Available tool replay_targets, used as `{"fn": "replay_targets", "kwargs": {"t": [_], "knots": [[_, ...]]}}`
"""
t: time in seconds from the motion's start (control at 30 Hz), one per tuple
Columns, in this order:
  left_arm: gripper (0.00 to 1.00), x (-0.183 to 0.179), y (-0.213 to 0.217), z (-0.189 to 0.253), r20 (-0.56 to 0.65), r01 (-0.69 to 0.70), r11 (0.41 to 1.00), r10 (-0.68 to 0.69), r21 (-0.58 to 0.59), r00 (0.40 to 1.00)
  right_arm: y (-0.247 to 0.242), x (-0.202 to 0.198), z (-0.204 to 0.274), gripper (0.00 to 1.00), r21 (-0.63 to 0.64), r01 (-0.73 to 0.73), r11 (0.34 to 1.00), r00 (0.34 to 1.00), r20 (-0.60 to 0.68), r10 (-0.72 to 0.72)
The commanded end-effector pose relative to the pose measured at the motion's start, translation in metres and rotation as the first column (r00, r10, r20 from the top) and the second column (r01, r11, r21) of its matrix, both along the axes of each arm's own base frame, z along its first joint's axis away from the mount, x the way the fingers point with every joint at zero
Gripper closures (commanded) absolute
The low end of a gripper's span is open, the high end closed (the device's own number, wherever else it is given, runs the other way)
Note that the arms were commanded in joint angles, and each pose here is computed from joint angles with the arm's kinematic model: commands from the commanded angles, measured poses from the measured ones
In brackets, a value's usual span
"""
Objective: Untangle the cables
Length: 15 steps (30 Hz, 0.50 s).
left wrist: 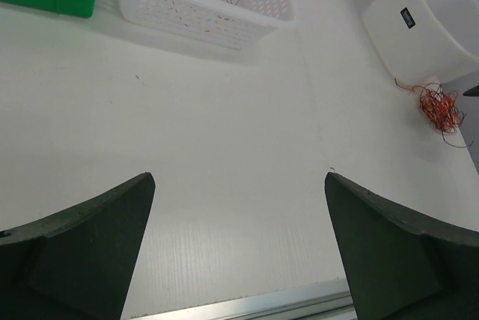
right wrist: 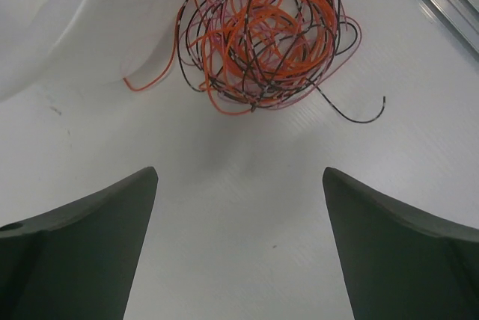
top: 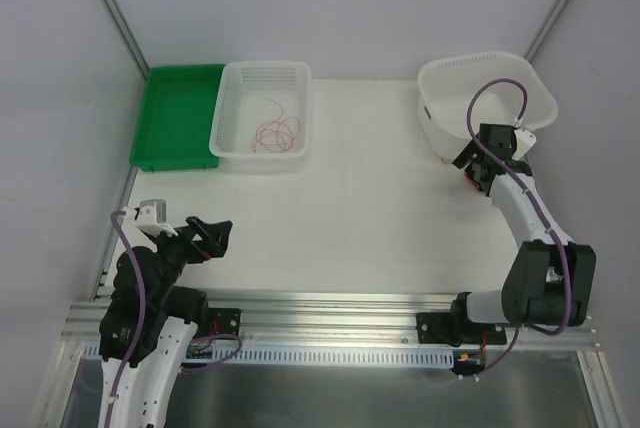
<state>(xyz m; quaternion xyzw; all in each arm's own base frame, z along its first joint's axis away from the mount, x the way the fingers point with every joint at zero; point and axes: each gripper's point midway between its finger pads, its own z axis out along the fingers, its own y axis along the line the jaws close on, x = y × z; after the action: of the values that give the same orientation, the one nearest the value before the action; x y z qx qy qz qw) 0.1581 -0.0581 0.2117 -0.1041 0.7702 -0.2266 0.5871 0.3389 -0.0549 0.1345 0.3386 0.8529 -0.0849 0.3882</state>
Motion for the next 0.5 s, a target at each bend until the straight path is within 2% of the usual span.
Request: {"fn": "replay_targets", "kwargs": {"t": [0.0, 0.13, 0.23, 0.4, 0.47], "knots": [[0.01, 0.002, -0.008, 0.011, 0.050, 0.048, 0.999, -0.048, 0.004, 0.998, -0.023, 0.048, 0.020, 0.04, 0.026, 0.095, 0.995, 0.983, 0.155, -0.098], [0.01, 0.003, -0.009, 0.010, 0.043, 0.056, 0.998, -0.056, 0.005, 0.998, -0.038, 0.066, -0.009, 0.10, 0.148, 0.134, 0.980, 0.974, 0.162, -0.158], [0.01, 0.003, -0.009, 0.010, 0.044, 0.057, 0.998, -0.057, 0.005, 0.997, -0.050, 0.079, -0.017, 0.15, 0.180, 0.147, 0.973, 0.966, 0.187, -0.180], [0.01, 0.004, -0.009, 0.009, 0.037, 0.053, 0.999, -0.053, 0.006, 0.998, -0.055, 0.085, -0.049, 0.15, 0.243, 0.171, 0.955, 0.977, 0.085, -0.197], [0.01, 0.004, -0.008, 0.009, 0.037, 0.051, 0.999, -0.052, 0.008, 0.998, -0.052, 0.082, -0.059, 0.19, 0.277, 0.179, 0.944, 0.977, 0.064, -0.204]]}}
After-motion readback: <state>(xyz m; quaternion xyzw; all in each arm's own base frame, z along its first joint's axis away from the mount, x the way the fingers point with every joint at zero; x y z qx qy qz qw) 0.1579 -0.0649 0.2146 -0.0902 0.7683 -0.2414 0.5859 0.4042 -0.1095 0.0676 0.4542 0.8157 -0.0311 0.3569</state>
